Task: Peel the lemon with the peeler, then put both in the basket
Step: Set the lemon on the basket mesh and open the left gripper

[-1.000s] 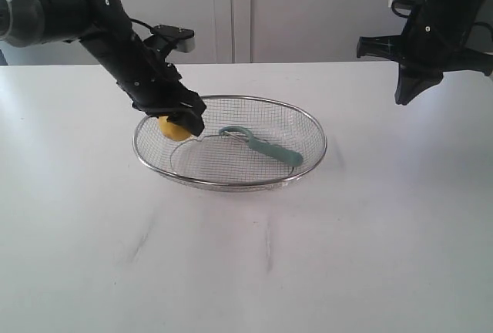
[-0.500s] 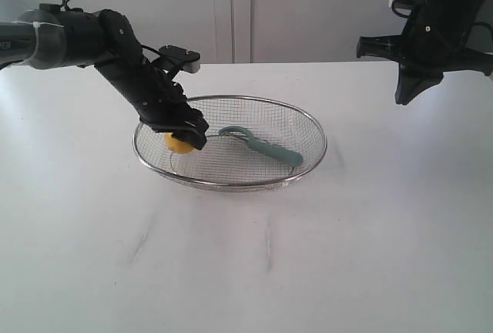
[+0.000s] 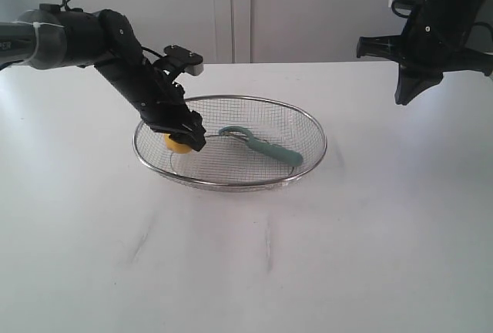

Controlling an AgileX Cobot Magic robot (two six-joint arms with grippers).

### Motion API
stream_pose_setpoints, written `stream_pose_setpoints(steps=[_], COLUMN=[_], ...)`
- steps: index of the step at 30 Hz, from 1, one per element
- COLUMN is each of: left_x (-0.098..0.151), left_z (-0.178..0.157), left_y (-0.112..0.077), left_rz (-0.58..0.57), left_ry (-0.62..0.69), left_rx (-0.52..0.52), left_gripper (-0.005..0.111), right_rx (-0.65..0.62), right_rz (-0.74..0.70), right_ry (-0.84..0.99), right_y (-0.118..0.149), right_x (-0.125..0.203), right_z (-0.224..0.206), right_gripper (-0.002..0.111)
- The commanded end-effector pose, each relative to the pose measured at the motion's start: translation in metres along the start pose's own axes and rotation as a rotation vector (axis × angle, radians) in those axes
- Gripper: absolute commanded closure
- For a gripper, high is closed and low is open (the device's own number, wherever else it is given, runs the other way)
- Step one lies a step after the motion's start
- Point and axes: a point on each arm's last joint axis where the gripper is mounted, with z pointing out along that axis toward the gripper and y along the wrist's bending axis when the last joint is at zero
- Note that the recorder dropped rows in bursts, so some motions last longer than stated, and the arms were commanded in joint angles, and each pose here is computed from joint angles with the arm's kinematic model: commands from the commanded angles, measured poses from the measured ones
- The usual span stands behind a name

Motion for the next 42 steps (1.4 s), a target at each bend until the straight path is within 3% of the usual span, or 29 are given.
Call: stream_pose_setpoints(steps=[1, 7, 12, 27, 42], left_x=[-0.003, -0.003, -0.003, -0.003, -0.013], left_z=[-0.004, -0.004, -0.004, -0.006, -0.054], left_y=[0.000, 0.000, 0.000, -0.001, -0.014], left_rz=[0.007, 0.007, 0.009, 0.010, 0.013], left_ry=[-0.016, -0.016, -0.019, -0.016, -0.048], left_rx=[-0.001, 0.002, 0.000, 0.004, 0.015], left_gripper=[0.081, 0.052, 0.038, 0.037, 0.037], right_rx=[0.003, 0.003, 0.003, 0.003, 0.003], right_rz=[0.005, 0.005, 0.005, 0.005, 0.005], right_ry=[-0.018, -0.018, -0.018, -0.018, -0.018], right_y=[-0.003, -0.003, -0.003, -0.003, -0.003], right_x=[-0.002, -0.002, -0.002, -0.002, -0.002], right_z=[-0.006, -0.006, -0.006, -0.006, -0.006], right_gripper=[0.108, 0.108, 0.108, 0.108, 0.108])
